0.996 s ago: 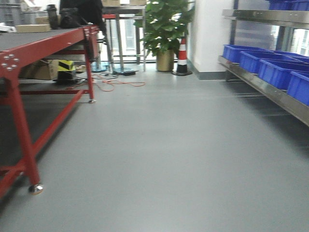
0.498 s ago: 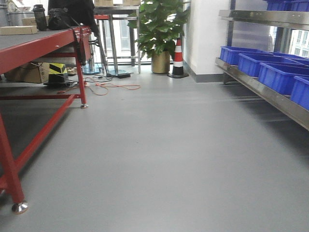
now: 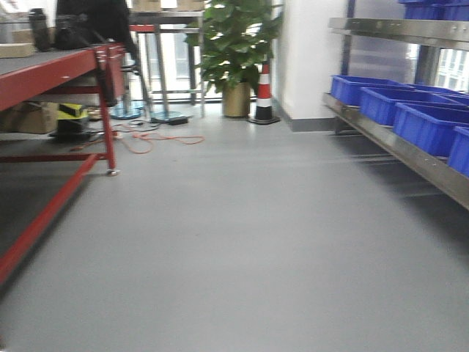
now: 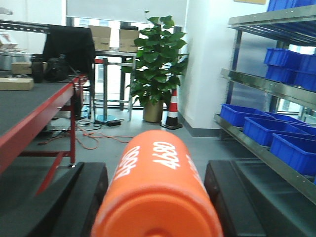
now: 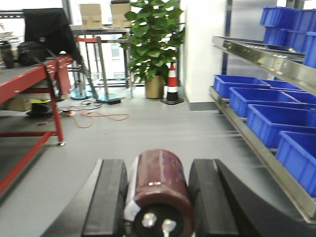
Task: Place cylindrical capacitor in blue bin on shelf
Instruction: 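Turn and drive the base up to the shelf of blue bins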
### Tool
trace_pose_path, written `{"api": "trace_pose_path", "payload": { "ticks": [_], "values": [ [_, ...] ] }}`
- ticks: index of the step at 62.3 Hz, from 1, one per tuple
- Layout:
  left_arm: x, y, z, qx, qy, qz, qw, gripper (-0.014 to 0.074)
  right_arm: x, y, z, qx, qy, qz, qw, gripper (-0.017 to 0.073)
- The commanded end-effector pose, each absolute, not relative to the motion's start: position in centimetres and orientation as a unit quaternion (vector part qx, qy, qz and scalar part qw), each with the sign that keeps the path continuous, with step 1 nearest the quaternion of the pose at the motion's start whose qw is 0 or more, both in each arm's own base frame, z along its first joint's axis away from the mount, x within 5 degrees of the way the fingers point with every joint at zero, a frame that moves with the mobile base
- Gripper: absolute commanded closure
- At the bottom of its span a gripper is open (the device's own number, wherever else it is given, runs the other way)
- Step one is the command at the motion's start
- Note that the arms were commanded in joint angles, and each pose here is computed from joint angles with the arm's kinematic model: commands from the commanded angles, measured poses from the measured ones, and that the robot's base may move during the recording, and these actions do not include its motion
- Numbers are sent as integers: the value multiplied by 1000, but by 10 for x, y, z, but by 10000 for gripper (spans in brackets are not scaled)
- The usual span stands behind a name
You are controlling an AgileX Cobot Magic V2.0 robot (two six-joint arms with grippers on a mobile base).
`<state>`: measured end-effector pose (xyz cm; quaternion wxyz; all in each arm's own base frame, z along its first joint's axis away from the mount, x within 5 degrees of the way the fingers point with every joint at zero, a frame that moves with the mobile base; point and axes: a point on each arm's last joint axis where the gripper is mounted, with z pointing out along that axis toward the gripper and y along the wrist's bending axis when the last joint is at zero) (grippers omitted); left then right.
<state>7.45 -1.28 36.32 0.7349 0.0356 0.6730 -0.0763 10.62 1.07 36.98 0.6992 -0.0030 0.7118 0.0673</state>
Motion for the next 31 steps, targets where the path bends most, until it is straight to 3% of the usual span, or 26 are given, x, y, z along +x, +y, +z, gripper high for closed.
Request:
{"api": "trace_pose_path", "payload": {
  "ticks": [1,31],
  "values": [
    [73,-12,366,33,664,-75,743,704,106,10,372,-7,701,61,710,722],
    [73,-12,366,33,664,-75,743,704,106,10,372,-7,701,61,710,722]
  ]
}}
